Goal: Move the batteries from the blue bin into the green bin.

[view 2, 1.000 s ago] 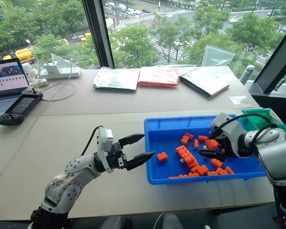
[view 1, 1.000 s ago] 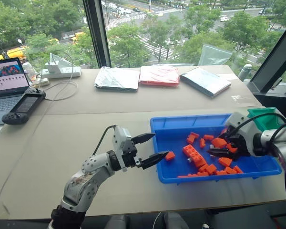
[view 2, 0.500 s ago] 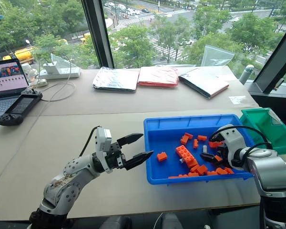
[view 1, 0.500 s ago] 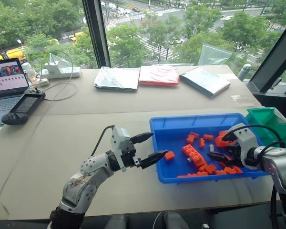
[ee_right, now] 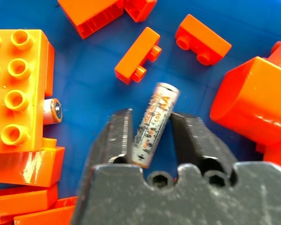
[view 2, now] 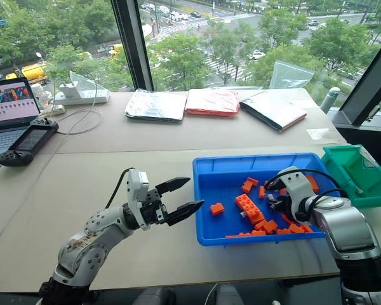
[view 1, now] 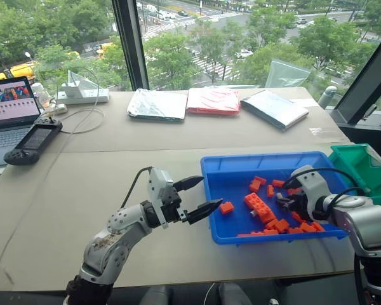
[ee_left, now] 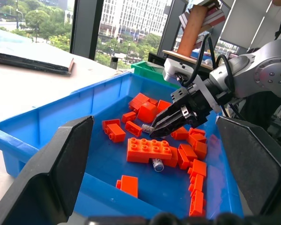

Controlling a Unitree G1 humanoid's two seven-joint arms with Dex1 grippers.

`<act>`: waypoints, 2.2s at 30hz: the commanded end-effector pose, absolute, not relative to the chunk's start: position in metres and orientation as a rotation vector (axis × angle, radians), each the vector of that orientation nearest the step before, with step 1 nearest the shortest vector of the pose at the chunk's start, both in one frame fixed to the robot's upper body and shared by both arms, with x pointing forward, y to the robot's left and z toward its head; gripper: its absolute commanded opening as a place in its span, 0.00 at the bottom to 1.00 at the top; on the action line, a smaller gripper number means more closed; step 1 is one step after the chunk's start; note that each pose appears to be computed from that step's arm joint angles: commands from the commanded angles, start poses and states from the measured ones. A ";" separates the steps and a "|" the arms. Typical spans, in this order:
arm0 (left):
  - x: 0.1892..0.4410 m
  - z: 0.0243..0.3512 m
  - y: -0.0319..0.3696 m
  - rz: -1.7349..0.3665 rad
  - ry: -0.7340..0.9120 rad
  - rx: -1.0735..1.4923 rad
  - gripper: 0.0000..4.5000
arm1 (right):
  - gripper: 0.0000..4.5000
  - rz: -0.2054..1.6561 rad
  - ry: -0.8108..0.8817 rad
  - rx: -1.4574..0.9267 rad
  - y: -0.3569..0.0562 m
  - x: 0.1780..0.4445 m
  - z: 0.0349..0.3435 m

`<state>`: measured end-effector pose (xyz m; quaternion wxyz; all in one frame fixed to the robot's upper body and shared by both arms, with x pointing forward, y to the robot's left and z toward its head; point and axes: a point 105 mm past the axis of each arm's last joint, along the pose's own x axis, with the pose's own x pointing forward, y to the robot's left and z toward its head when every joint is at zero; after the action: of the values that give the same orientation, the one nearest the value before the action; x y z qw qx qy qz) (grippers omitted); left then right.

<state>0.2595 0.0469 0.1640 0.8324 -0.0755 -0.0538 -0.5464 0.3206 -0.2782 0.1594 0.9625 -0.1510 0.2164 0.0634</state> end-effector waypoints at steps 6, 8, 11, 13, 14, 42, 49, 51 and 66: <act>0.252 0.175 0.041 -1.233 -0.178 -0.145 1.00 | 0.06 -0.307 0.062 -0.298 -0.335 0.318 0.246; 0.251 0.175 0.040 -1.249 -0.179 -0.142 1.00 | 0.06 -0.445 0.083 -0.304 -0.357 0.315 0.246; 0.250 0.175 0.039 -1.268 -0.179 -0.142 1.00 | 0.06 -0.587 0.130 -0.303 -0.378 0.312 0.239; 0.249 0.175 0.038 -1.286 -0.179 -0.141 1.00 | 0.06 -0.628 0.131 -0.297 -0.384 0.313 0.238; 0.248 0.175 0.038 -1.298 -0.178 -0.138 1.00 | 0.06 -0.644 0.128 -0.297 -0.386 0.314 0.238; 0.244 0.170 0.041 -1.379 -0.173 -0.088 1.00 | 0.99 0.416 0.121 -0.411 -0.223 0.312 0.235; 0.245 0.171 0.041 -1.371 -0.177 -0.085 1.00 | 0.99 0.684 0.457 -0.470 -0.195 0.265 0.173; 0.245 0.171 0.041 -1.370 -0.178 -0.085 1.00 | 0.99 0.696 0.497 -0.493 -0.192 0.260 0.164; 0.247 0.171 0.040 -1.361 -0.177 -0.086 1.00 | 0.99 0.517 0.533 -0.406 -0.183 0.292 0.135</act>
<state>0.2488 0.0409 0.1616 0.7755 -0.0467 -0.0576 -0.6269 0.2888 -0.1816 0.1285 0.9060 -0.1899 0.2710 0.2641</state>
